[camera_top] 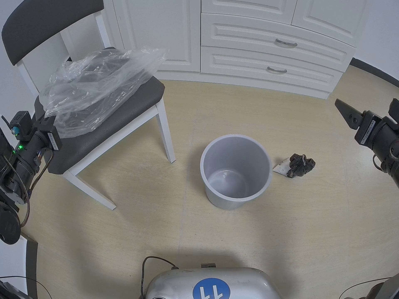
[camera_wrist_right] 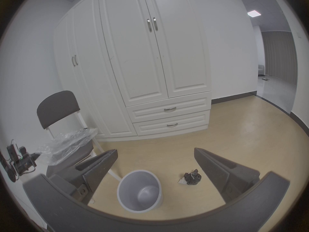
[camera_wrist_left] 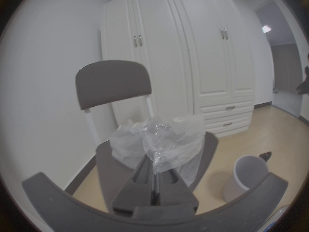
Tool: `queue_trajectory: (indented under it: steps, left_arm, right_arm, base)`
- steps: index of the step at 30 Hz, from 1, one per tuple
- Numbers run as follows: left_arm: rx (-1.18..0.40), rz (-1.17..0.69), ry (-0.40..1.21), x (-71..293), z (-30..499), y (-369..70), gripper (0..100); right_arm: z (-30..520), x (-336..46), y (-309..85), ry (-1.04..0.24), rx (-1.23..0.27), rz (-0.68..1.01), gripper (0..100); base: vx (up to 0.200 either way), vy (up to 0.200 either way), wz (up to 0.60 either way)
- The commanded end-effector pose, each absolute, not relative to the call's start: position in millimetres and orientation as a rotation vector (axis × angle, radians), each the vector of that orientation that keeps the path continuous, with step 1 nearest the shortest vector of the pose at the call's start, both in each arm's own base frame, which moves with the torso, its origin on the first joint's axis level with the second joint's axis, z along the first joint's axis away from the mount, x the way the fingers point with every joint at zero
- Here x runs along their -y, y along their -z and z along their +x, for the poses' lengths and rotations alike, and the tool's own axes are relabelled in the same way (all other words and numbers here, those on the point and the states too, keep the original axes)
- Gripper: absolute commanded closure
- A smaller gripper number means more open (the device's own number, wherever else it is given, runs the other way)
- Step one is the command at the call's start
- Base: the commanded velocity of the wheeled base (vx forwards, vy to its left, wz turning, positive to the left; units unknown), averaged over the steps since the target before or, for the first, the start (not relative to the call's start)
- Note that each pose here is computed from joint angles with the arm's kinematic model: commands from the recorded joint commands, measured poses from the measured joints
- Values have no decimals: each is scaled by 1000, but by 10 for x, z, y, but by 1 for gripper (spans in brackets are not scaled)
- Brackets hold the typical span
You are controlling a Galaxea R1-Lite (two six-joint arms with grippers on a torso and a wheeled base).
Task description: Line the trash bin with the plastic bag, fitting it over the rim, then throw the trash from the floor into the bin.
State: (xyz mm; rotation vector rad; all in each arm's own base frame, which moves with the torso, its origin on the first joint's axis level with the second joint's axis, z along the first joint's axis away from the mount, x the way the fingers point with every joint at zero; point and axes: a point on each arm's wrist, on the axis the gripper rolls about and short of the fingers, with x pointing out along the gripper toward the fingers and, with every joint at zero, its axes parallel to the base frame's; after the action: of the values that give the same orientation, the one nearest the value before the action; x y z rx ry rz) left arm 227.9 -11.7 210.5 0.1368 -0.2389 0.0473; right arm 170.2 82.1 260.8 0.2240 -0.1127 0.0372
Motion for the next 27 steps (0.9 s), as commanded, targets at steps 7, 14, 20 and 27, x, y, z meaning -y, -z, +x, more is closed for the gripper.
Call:
queue_trajectory:
  steps: [7, 14, 20, 27]
  left_arm:
    - [399, 71, 192, 552, 1905, -2250, 100]
    - [430, 43, 259, 720, 1824, -2317, 100]
    - [438, 35, 282, 746, 1791, -2327, 100]
    - [450, -4, 440, 978, 1547, -2327, 100]
  right_arm:
    - [1908, -989, -2202, -66, 83, 79, 0]
    - [2003, -1275, -1889, -165, 68, 33, 0]
    - [2078, -1459, -1712, -204, 61, 34, 0]
    - [1987, -1554, -1735, -250, 107, 71, 0]
  base:
    - [0, 0, 0]
    - [0, 0, 0]
    - [0, 0, 0]
    - [0, 0, 0]
